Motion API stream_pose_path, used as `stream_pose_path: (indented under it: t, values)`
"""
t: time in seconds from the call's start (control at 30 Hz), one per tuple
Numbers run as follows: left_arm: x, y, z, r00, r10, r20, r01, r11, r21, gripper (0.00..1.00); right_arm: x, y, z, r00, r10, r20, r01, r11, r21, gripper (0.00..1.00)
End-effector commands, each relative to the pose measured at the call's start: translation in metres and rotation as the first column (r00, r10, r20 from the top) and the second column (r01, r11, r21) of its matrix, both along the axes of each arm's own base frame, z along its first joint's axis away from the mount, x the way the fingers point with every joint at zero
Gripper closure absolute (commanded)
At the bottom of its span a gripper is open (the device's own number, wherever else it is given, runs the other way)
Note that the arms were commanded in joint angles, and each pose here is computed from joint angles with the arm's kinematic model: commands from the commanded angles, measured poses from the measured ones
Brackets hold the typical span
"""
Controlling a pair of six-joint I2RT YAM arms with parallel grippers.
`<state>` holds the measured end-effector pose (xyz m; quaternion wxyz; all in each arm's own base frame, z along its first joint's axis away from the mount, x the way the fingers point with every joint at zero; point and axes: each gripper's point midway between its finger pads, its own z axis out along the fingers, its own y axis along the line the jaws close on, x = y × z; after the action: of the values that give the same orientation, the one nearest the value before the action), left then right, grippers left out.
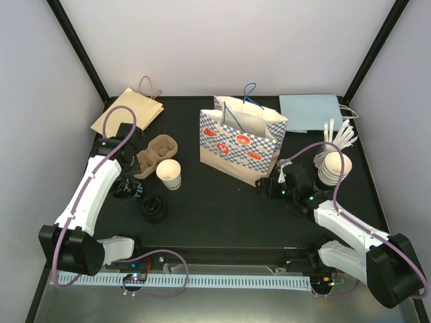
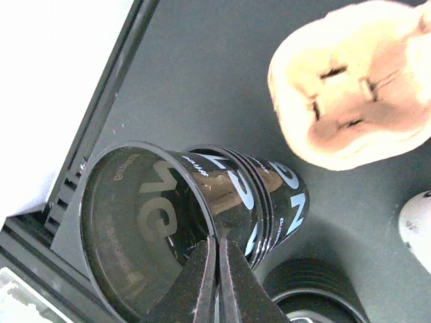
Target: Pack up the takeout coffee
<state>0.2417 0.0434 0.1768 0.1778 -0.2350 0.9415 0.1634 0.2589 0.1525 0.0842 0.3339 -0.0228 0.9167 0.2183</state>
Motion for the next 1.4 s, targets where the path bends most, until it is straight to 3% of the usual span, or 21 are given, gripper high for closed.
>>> stream_pose_path:
  t: [0.0, 0.23, 1.07, 1.2, 1.37]
  values:
    - [0.005, -0.003, 0.028, 0.998, -0.006, 0.07, 0.005, 1.0, 0.009, 0.98, 0.009, 0.004, 0.014, 0.999, 0.003, 0.047, -0.004, 1.0, 0.017, 0.0]
    - [0.015, -0.028, 0.022, 0.994, -0.065, 0.089, 0.075, 0.991, -0.109, 0.98, 0.009, 0.003, 0.014, 0.999, 0.001, 0.048, -0.002, 1.0, 0.016, 0.0]
    - [0.015, -0.045, 0.084, 0.97, -0.12, 0.21, 0.149, 0.981, -0.126, 0.98, 0.009, 0.004, 0.013, 0.999, 0.005, 0.044, -0.006, 1.0, 0.018, 0.0]
    - [0.016, -0.055, 0.104, 0.947, -0.173, 0.27, 0.214, 0.968, -0.132, 0.98, 0.009, 0.004, 0.014, 0.999, 0.006, 0.044, -0.007, 1.0, 0.019, 0.0]
    - [0.021, -0.097, 0.128, 0.857, -0.324, 0.402, 0.429, 0.879, -0.207, 0.99, 0.009, 0.004, 0.014, 0.999, 0.003, 0.046, -0.004, 1.0, 0.017, 0.0]
